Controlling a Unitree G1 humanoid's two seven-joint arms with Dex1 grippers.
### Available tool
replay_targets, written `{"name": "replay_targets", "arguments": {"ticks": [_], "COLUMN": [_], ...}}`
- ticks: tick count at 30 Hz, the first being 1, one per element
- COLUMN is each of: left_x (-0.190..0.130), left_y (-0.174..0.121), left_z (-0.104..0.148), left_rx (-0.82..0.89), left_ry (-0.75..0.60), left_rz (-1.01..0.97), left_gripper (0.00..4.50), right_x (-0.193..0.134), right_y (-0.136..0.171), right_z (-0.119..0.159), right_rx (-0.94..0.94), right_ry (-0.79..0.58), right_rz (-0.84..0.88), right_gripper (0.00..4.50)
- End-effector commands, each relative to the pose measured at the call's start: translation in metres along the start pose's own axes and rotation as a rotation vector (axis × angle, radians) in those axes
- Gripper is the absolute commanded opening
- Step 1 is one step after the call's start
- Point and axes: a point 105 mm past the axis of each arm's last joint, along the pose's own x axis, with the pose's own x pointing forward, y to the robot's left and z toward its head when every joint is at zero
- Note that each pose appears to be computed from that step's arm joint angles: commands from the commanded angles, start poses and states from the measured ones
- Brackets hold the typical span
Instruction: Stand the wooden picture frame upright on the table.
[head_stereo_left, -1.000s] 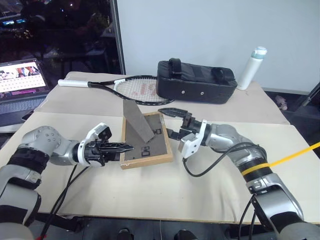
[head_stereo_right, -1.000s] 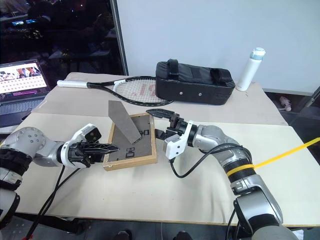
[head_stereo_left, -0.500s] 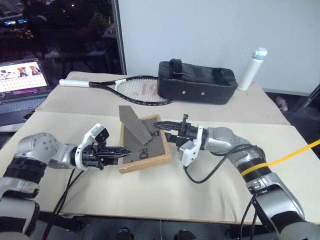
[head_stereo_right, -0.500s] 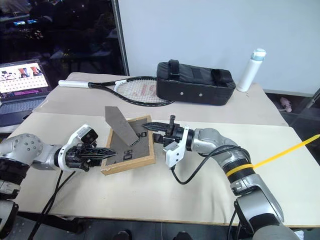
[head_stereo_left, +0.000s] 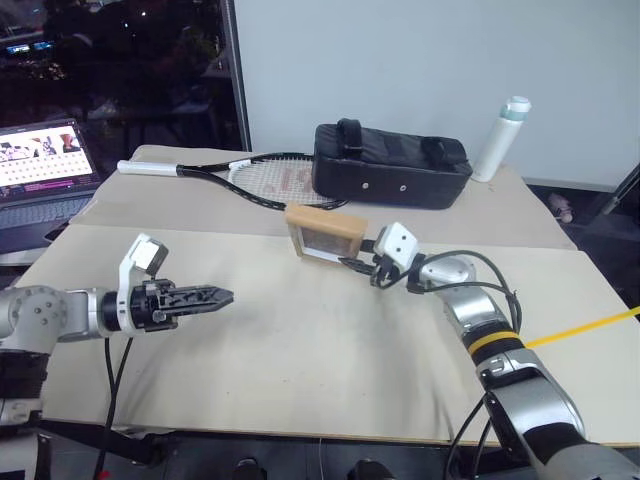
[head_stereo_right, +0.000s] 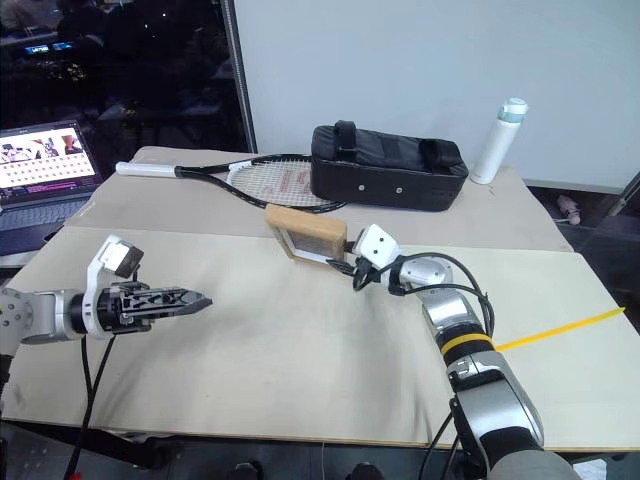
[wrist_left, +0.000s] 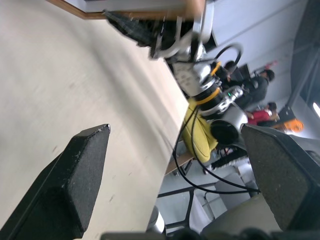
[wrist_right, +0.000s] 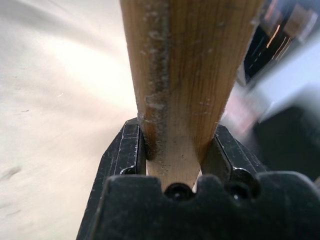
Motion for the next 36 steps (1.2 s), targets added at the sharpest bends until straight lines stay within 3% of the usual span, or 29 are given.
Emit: {"name": "replay_targets", "arguments": {"ticks": [1,7,12,23,30,36], "left_x": [0.0,0.001,0.013,0.019,0.022,0.024], "left_y": [-0.009,-0.005,-0.005,-0.001,0.012,0.019], "left_z": [0.006,0.003,-0.011,-0.01,-0.027,-0.032], "left_rx": [0.087,0.103,0.123,0.141,0.207,0.225], "left_ry": [-0.014,-0.035,0.032,0.025,0.081,0.101], "left_rz": [0.008,0.045,0.041,0.021,0.081,0.099], "left_gripper": [4.5,4.5,4.5,4.5,4.5,4.5], "right_x": [-0.001,-0.005,-0.006,0.001,-0.001,0.002], "right_y": [-0.008,-0.012,0.009,0.036,0.062,0.063], "right_z": [0.015,-0.01,-0.035,-0.027,-0.027,-0.031], "right_rx": [0.254,0.508,0.589,0.692,0.739,0.715], "right_ry": [-0.044,0.062,0.183,0.234,0.274,0.293], "right_rz": [0.027,-0.028,0.063,0.249,0.4,0.38], "right_gripper": [1.26,1.26,1.26,1.26,1.26,1.26]}}
